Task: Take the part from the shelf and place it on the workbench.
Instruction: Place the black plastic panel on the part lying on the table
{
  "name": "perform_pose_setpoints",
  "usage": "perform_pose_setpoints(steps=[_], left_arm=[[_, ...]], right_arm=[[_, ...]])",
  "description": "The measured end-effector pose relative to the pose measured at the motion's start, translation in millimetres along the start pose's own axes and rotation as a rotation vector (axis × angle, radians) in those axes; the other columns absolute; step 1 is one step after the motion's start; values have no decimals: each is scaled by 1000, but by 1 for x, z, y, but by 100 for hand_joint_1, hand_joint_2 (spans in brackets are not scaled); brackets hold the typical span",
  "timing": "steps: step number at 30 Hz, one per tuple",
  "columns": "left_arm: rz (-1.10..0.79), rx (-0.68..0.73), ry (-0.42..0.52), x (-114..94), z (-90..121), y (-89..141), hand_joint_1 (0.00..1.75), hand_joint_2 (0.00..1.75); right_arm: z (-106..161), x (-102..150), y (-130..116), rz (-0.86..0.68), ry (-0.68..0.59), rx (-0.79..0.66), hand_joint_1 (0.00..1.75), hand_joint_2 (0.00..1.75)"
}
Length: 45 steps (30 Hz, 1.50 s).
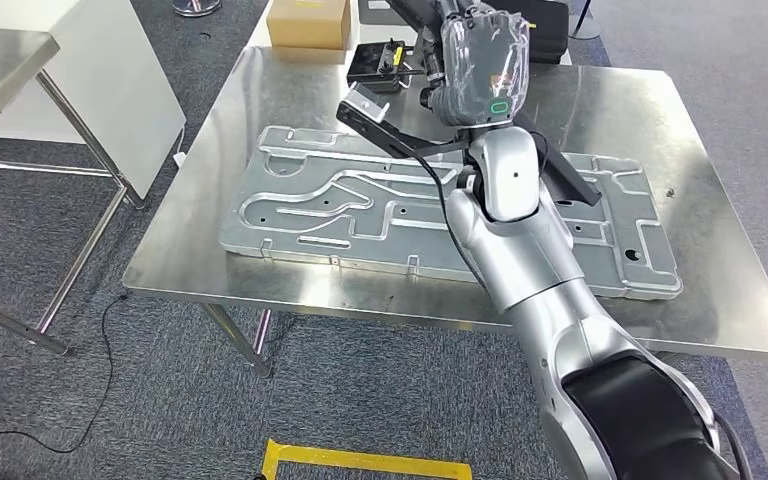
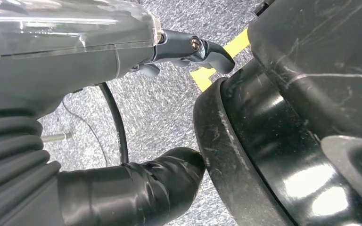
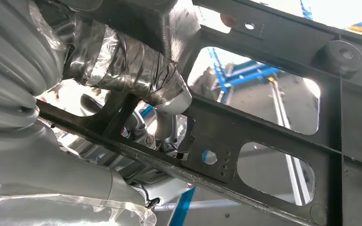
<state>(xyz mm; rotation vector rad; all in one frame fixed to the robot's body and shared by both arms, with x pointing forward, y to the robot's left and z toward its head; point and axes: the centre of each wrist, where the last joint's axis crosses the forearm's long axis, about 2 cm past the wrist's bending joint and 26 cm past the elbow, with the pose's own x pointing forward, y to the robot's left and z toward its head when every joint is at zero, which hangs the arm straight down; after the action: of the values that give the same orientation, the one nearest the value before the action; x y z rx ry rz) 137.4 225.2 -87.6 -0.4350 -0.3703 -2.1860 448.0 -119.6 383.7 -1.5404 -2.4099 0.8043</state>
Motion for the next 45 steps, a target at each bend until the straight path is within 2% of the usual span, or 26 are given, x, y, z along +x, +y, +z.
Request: perform_pose_setpoints(steps=[9, 16, 31, 39, 45], left_arm=[[-14, -6, 3, 0, 1, 2, 0, 0], [-56, -17, 8, 0, 2, 8, 0, 0], [-79, -36, 14, 2, 2, 12, 0, 0], [-86, -44, 16, 2, 2, 14, 0, 0], [-89, -49, 16, 3, 3, 16, 0, 0]], right_arm=[[15, 2, 19, 67, 3, 116, 175, 175], [37, 7, 38, 136, 12, 230, 175, 175], [60, 15, 51, 173, -34, 307, 175, 175], [77, 34, 56, 159, -99, 329, 175, 175], [87, 63, 60, 145, -189, 345, 175, 175]])
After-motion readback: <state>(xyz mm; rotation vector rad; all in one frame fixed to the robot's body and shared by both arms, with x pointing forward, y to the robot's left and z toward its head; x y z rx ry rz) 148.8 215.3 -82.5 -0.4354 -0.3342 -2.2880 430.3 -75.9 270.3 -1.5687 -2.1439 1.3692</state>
